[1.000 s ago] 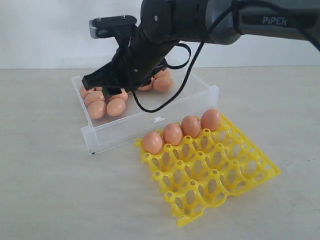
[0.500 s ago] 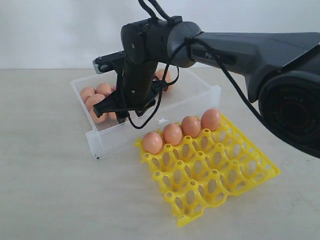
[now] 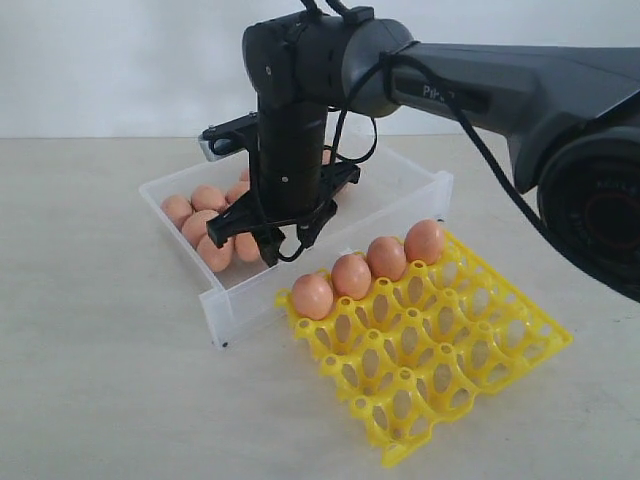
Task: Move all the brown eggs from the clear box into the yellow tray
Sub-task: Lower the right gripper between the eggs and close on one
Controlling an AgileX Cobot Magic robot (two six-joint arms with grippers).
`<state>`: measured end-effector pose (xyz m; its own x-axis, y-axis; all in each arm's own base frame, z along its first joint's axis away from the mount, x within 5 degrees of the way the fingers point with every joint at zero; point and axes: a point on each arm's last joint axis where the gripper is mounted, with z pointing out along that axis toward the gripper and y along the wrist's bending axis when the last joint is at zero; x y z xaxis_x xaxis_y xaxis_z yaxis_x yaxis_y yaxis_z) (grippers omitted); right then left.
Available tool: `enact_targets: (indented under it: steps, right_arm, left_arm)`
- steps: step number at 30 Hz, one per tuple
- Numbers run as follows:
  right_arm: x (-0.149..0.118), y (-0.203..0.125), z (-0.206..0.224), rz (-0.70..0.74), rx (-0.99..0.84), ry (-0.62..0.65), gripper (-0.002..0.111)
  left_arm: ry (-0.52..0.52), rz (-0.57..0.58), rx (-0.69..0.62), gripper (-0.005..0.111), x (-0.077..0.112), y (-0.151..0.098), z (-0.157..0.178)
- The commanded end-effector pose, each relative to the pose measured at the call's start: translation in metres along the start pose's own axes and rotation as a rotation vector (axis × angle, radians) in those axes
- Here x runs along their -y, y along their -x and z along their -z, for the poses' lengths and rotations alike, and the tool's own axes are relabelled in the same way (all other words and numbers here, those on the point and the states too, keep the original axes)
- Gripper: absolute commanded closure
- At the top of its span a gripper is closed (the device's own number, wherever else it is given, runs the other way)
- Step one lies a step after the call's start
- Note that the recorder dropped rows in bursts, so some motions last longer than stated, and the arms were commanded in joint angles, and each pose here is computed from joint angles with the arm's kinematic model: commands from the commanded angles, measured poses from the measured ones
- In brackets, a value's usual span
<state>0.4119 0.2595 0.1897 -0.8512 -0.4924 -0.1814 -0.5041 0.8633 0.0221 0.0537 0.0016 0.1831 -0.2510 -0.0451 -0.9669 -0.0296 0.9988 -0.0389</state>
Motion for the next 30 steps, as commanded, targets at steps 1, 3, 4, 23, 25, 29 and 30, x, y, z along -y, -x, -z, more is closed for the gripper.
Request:
enact_targets:
  steps: [1,3,4,23,25,29,30]
  right_arm:
    - [0.000,0.005,0.010,-0.031,0.068,0.009,0.064]
    - [-0.002,0.011,0.011,-0.086,0.131,0.042,0.064]
    - [-0.003,0.013,0.011,-0.115,0.154,0.047,0.064]
    - [0.002,0.030,-0.022,-0.580,0.267,0.134,0.064]
    - [0.006,0.030,-0.029,-0.598,0.259,0.130,0.064]
    - [0.016,0.029,-0.044,-0.628,0.242,0.127,0.064]
    - [0.020,0.029,-0.045,-0.636,0.240,0.126,0.064]
  left_arm:
    - [0.002,0.004,0.005,0.103,0.000,0.000,0.000]
    - [0.002,0.004,0.005,0.103,0.000,0.000,0.000]
    - [0.002,0.004,0.005,0.103,0.000,0.000,0.000]
    - [0.002,0.004,0.005,0.103,0.000,0.000,0.000]
    - [0.002,0.004,0.005,0.103,0.000,0.000,0.000]
    - [0.002,0.004,0.005,0.103,0.000,0.000,0.000]
    - [0.002,0.004,0.005,0.103,0.000,0.000,0.000]
